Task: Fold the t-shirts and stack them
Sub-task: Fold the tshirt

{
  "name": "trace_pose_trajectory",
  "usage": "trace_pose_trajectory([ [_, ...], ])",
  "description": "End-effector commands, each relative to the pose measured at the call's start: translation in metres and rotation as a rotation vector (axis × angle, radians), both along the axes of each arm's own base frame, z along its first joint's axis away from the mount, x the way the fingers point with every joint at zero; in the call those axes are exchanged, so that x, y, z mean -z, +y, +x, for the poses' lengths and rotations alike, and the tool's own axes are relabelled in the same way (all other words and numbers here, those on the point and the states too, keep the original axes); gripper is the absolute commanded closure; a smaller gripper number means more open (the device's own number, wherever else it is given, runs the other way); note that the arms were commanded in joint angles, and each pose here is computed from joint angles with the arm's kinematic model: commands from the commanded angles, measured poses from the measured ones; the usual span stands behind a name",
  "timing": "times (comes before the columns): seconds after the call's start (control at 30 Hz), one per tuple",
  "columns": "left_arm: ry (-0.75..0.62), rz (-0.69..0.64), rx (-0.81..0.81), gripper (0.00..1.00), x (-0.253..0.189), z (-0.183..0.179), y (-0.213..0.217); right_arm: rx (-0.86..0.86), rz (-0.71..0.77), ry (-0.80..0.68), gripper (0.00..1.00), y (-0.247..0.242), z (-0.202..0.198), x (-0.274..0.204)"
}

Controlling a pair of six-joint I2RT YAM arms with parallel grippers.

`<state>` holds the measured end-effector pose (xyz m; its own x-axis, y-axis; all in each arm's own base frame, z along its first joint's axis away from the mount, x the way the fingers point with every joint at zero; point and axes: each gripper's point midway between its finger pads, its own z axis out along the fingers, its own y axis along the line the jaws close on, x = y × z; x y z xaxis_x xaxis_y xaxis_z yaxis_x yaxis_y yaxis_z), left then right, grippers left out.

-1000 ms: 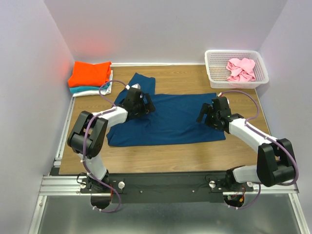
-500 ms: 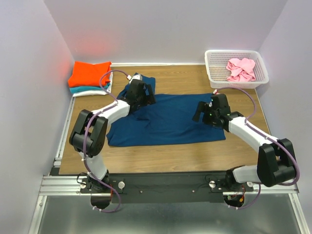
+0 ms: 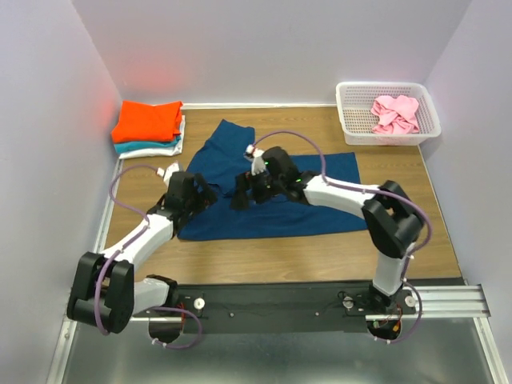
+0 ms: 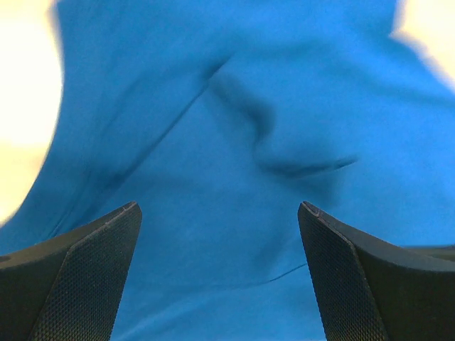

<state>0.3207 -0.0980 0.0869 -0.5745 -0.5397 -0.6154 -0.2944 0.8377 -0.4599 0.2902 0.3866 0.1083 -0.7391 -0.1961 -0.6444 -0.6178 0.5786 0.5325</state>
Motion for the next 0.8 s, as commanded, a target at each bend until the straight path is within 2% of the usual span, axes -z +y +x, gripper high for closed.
trace_pose_trajectory([
  [0.0,0.115,-0.080,-0.062,0.02,0.036,-0.037,0.010,-0.130,0.049,-0.082,0.00,0.048,0.005,-0.003],
  [0.1,0.144,-0.074,-0.093,0.02,0.043,-0.046,0.019,-0.215,0.058,-0.117,0.00,0.069,0.003,0.002],
  [0.13,0.147,-0.067,-0.102,0.02,0.045,-0.047,0.022,-0.224,0.036,-0.099,0.00,0.073,0.003,0.020],
  [0.2,0.163,-0.059,-0.116,0.02,0.050,-0.051,0.027,-0.148,-0.009,-0.087,0.00,0.074,0.018,0.038],
  [0.37,0.203,-0.062,-0.101,0.02,0.064,-0.057,0.028,-0.125,-0.026,-0.074,0.00,0.082,0.028,0.057],
  [0.77,0.213,-0.052,-0.079,0.02,0.067,-0.056,0.028,0.200,-0.163,-0.210,0.00,0.063,0.106,0.072],
])
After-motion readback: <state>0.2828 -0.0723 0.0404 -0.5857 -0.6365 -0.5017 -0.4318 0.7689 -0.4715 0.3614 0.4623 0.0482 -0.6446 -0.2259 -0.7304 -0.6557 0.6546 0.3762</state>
